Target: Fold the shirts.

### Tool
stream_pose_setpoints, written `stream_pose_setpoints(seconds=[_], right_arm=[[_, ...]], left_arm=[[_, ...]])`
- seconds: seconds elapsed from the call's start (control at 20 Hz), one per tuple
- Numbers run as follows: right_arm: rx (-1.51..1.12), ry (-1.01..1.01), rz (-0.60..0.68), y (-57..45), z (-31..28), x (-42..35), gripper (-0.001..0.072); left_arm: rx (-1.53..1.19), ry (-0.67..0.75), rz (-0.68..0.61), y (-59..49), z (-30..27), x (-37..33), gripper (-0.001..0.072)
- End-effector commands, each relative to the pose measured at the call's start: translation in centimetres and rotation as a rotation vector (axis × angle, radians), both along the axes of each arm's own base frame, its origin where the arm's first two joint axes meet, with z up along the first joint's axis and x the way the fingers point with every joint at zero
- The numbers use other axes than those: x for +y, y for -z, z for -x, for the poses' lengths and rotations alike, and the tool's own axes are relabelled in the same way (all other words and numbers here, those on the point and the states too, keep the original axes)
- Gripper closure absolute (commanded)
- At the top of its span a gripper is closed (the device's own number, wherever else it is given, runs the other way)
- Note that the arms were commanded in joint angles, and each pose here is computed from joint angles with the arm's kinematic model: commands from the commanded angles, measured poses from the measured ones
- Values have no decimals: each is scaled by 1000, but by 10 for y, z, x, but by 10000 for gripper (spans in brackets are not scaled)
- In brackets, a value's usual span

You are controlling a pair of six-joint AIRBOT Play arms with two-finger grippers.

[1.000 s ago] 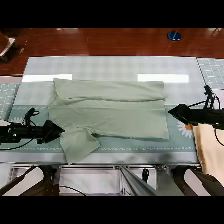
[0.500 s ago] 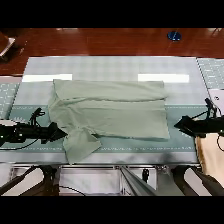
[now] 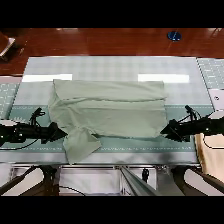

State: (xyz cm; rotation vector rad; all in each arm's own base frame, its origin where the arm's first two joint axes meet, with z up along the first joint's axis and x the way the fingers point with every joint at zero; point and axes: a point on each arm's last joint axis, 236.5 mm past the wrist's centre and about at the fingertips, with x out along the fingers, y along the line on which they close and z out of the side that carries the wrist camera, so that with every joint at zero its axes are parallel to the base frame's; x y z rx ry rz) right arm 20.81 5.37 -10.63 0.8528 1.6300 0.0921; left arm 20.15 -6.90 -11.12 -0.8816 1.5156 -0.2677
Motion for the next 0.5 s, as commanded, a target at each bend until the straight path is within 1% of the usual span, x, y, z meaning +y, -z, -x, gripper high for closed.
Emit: stream_pose_setpoints(seconds=[0.0,0.05,0.15,0.25,0.35,0.45], right_arm=[[-109,99,-73,-3,-38,12,311],[-134,97,-88,-6,-42,15,365],[-208,40,-147,-19,-48,26,688],[-259,-5,-153,-35,-61,24,685],[-334,-6,-117,-54,-89,12,686],[-383,0,-94,-71,-118,1,685]], left_arm=[[-5,-6,4,-1,-2,-1,688],[-11,-17,9,-2,-5,-1,688],[-39,-40,19,-9,-17,0,688],[-99,-78,53,-28,-42,2,688],[-193,-126,91,-57,-76,5,688],[-279,-180,62,-75,-112,15,688]])
